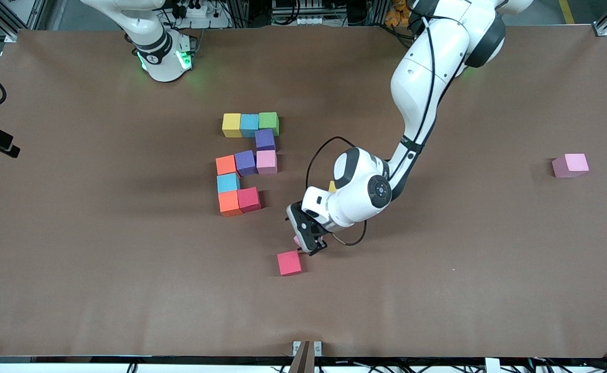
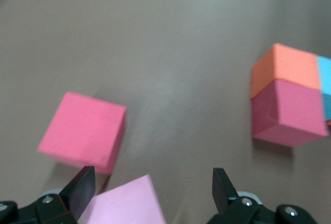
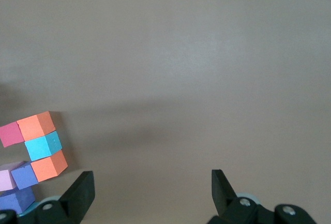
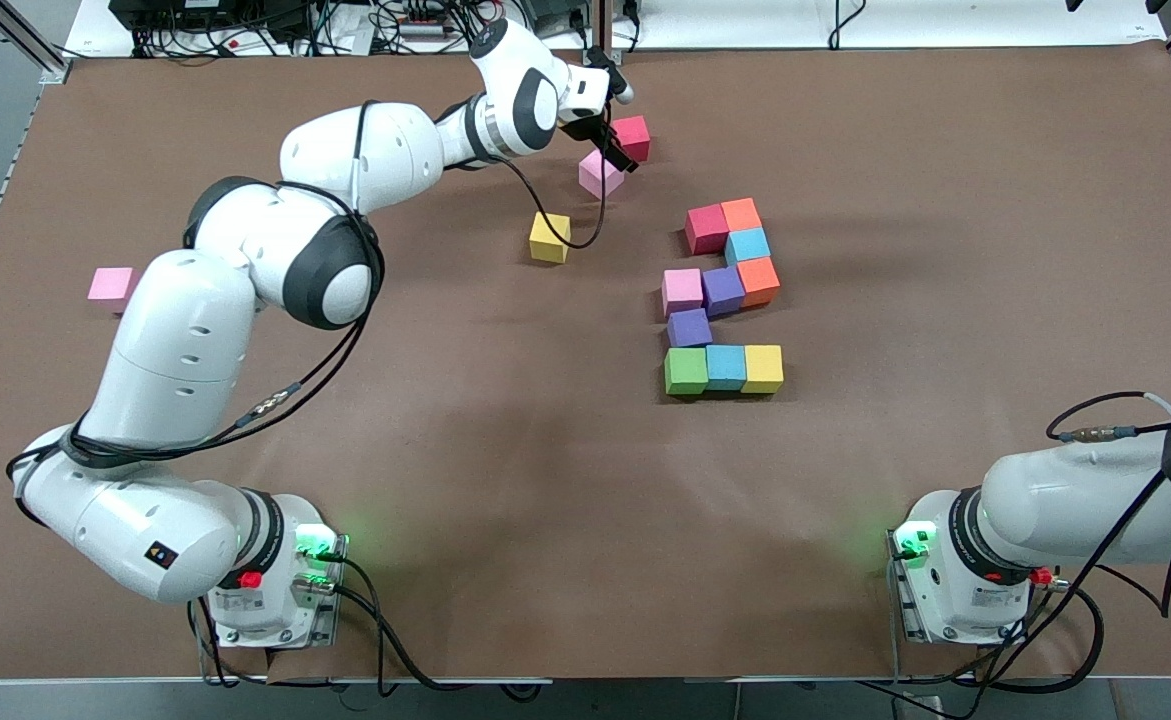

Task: Form number 2 with 11 blocks
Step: 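Move the left gripper to the loose light pink block, then grasp the light pink block with the left gripper and lift it, then carry the pink block to the figure beside the red block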

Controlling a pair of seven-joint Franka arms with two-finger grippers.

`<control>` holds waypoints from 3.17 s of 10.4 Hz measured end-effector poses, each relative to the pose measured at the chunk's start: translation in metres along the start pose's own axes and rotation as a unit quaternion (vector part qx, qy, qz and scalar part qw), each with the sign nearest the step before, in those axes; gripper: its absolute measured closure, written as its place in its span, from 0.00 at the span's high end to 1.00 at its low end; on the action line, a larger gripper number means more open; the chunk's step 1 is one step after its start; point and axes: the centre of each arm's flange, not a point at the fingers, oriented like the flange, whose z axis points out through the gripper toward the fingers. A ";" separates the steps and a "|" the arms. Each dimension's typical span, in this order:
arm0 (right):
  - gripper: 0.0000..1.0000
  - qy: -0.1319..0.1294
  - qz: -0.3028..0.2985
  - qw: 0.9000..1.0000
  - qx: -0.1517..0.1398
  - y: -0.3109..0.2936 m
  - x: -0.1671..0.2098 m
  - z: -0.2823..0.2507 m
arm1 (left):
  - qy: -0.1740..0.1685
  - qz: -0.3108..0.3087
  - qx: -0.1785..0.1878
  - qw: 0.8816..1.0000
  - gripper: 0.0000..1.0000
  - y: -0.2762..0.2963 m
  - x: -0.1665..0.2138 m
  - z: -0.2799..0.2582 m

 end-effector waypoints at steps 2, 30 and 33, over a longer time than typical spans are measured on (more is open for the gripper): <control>1.00 -0.007 0.003 1.000 0.000 0.003 -0.002 0.001 | -0.007 -0.009 0.015 1.000 1.00 -0.012 -0.005 -0.005; 1.00 -0.015 -0.005 1.000 0.000 -0.004 0.010 0.021 | -0.048 0.022 0.033 0.998 0.59 -0.013 -0.032 0.028; 1.00 -0.017 -0.027 0.999 0.015 -0.006 0.010 0.021 | -0.054 0.026 0.018 0.998 0.59 -0.004 -0.029 0.032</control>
